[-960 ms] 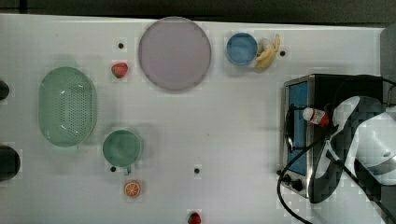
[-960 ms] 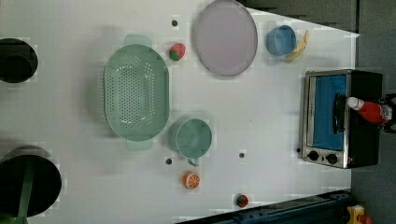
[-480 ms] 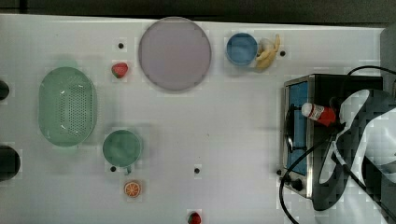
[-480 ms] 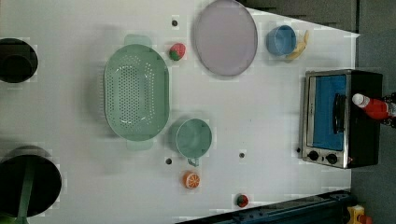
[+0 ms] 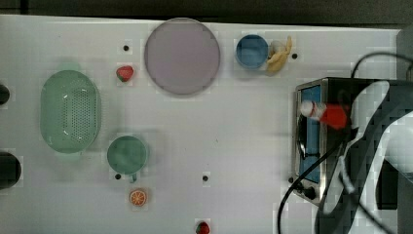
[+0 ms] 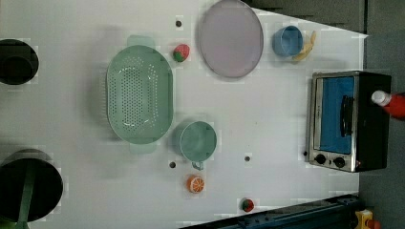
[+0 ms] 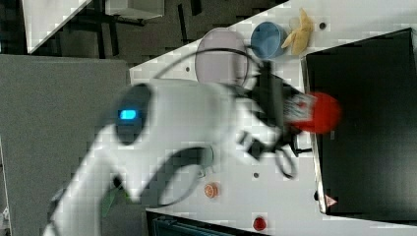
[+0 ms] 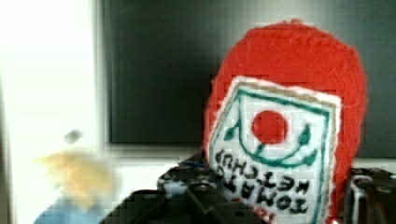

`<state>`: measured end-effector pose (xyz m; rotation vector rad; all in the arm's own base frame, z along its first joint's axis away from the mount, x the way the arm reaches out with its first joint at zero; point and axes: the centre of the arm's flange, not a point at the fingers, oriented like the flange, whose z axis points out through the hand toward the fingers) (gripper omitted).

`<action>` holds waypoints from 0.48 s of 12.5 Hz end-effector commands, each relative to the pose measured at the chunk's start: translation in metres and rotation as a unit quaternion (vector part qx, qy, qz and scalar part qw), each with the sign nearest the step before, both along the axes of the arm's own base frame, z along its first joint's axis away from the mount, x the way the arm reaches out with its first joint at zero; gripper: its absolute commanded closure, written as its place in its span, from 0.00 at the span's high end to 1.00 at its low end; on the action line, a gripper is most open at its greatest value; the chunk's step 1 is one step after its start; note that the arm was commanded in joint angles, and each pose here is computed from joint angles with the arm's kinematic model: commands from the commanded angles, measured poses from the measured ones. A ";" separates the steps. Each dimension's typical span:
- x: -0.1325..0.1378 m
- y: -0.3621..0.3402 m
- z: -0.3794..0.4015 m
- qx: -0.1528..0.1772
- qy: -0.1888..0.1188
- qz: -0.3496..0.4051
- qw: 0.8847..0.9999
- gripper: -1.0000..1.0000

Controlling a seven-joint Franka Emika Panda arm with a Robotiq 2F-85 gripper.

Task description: Pick Ketchup from oven and place it on table.

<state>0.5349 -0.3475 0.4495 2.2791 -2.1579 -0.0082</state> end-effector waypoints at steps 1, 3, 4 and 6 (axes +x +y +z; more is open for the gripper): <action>0.049 0.125 0.090 0.004 -0.062 0.124 0.990 0.64; 0.058 0.175 0.103 0.016 -0.066 0.167 0.984 0.64; 0.060 0.197 0.103 0.025 -0.058 0.186 0.981 0.64; 0.064 0.237 0.099 0.040 -0.038 0.220 0.974 0.64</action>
